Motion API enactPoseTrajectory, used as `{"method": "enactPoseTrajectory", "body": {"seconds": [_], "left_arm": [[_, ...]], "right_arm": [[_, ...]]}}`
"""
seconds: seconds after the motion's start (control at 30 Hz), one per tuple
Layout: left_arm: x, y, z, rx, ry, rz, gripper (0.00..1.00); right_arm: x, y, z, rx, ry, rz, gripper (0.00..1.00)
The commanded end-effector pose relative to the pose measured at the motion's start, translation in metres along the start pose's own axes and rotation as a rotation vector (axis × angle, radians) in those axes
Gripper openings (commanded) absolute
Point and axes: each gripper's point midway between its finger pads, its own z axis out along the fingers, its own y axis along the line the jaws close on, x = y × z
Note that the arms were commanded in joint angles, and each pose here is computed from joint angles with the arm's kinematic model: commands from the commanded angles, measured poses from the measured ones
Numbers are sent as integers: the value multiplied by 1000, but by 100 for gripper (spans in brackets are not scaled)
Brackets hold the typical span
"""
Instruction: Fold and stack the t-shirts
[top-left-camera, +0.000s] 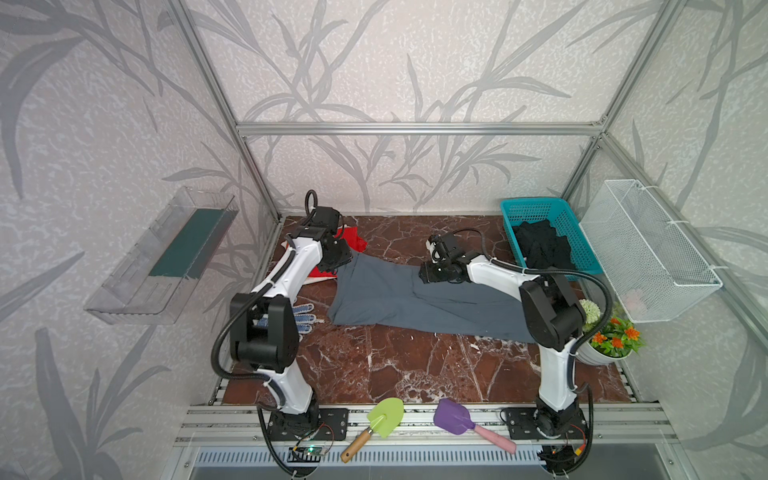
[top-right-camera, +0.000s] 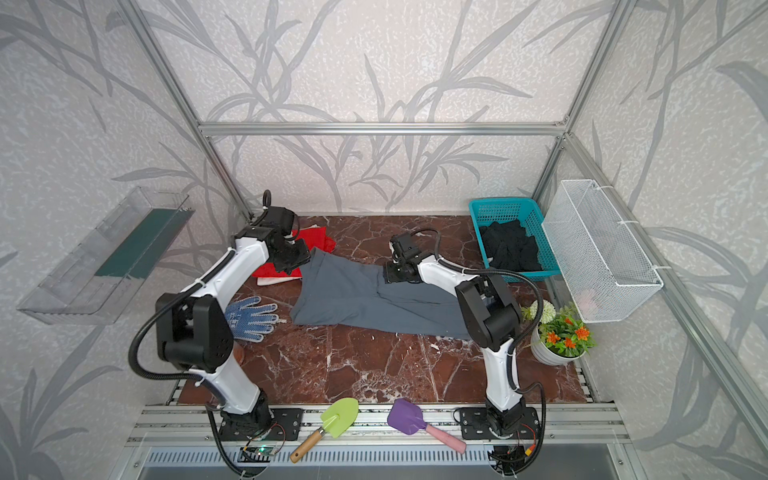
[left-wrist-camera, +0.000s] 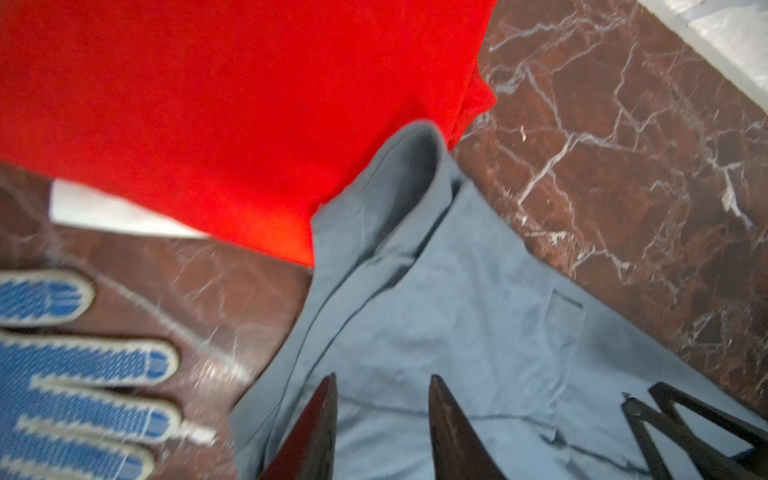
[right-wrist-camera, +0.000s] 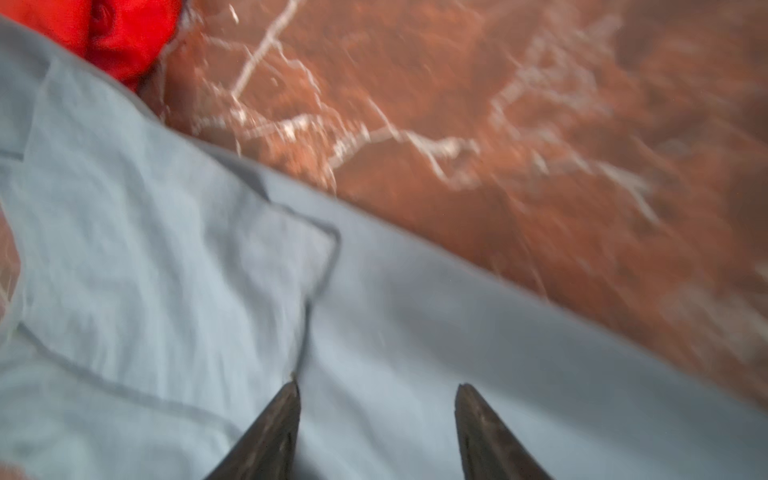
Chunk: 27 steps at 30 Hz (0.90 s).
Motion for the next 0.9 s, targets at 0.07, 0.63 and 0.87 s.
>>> {"method": "enactPoseTrajectory", "body": {"seconds": [0.07, 0.63, 0.87], "left_arm": [[84, 47, 12, -99, 180, -13, 37], [121, 79, 39, -199, 198, -12, 39], [129, 96, 61, -279, 271, -47, 25]], "right_arm": [[65, -70, -61, 180, 154, 187, 60], [168, -171, -144, 352, 225, 496, 61], [187, -190, -143, 357, 234, 591, 61]]}}
